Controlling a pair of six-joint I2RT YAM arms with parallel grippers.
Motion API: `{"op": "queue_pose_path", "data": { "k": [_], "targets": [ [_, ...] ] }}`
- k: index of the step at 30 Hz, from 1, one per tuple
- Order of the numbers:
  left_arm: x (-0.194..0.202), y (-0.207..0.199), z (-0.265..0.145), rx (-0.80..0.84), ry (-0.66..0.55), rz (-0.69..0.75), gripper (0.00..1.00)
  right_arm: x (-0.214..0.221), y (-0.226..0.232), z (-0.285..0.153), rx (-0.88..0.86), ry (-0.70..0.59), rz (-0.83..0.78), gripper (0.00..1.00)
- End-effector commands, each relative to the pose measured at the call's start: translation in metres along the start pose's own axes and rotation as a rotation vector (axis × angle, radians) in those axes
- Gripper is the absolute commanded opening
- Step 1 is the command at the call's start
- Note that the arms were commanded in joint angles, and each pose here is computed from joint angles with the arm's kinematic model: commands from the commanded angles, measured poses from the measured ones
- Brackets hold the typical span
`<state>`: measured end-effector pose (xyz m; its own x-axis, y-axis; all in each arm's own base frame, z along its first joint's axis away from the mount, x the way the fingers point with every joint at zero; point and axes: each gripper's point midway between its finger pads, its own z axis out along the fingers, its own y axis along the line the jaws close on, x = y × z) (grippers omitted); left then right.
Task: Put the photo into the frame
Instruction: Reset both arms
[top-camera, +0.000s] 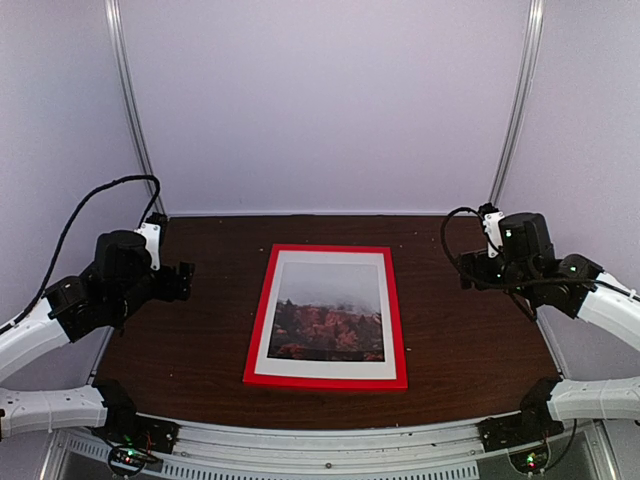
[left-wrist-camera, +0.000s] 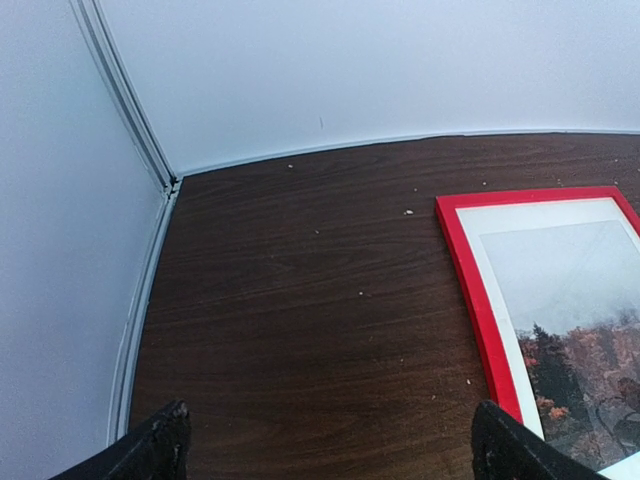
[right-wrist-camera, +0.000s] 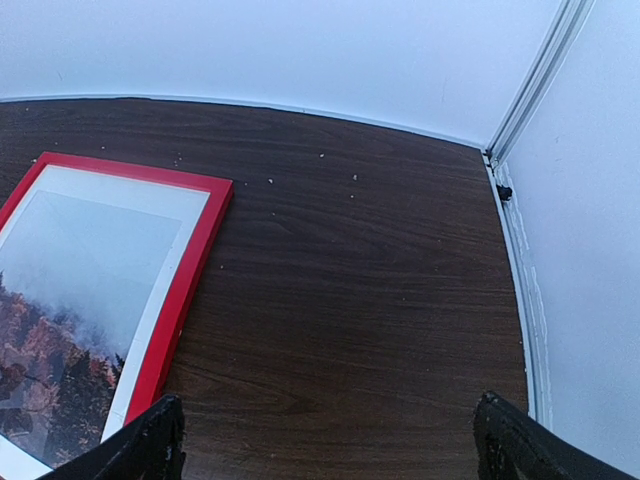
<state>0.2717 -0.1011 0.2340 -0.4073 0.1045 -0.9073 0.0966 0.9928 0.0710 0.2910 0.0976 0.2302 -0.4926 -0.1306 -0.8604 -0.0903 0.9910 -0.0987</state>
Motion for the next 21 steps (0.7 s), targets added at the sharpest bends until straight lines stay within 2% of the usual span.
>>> {"op": "queue_pose_path", "data": {
  "k": [1, 21],
  "targets": [
    [-0.0052, -0.0017, -0.0004, 0.014, -0.024, -0.024, 0.98, -0.0034, -0.0019, -0.0001, 0.006, -0.02, 0.014, 1.0],
    [-0.0043, -0.0033, -0.0009, 0.025, -0.02, -0.031, 0.98, -0.0062, -0.0003, 0.0013, 0.003, -0.028, 0.025, 1.0]
  ]
}}
